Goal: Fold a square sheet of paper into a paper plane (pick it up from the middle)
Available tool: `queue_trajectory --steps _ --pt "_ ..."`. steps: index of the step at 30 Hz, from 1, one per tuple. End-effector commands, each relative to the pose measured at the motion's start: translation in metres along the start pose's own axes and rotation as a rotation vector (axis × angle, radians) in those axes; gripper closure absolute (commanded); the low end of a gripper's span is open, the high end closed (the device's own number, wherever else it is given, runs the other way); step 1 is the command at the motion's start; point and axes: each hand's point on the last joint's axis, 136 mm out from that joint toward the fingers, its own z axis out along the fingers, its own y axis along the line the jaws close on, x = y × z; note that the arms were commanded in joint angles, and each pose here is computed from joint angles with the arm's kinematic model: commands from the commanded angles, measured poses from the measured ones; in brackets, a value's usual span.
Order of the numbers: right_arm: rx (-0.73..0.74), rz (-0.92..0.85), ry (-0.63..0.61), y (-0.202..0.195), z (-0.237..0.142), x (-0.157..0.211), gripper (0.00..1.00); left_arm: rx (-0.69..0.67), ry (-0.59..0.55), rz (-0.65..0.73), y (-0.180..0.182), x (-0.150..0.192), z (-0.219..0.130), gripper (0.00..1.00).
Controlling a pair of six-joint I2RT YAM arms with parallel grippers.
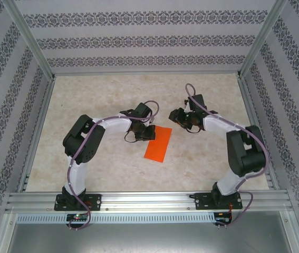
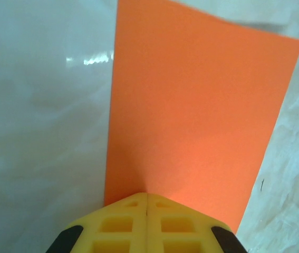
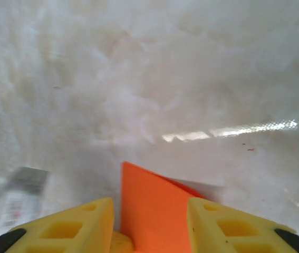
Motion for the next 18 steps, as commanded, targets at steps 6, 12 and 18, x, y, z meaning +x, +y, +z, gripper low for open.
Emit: queue_trajectory --steps 6,12,18 --pt "0.086 -0.011 0.021 -0.010 -0.005 0.052 0.54 0.063 -0.136 0.003 -0.030 -0.007 -0.038 0.87" --pt "0.173 0.005 0.038 -0.026 0.007 0.079 0.53 -0.008 -0.219 -0.009 -0.015 -0.015 -0.056 0.76" --pt "0.186 -0.011 0.077 -0.023 0.024 0.090 0.53 -0.023 -0.239 -0.047 0.002 -0.019 -0.064 0.75"
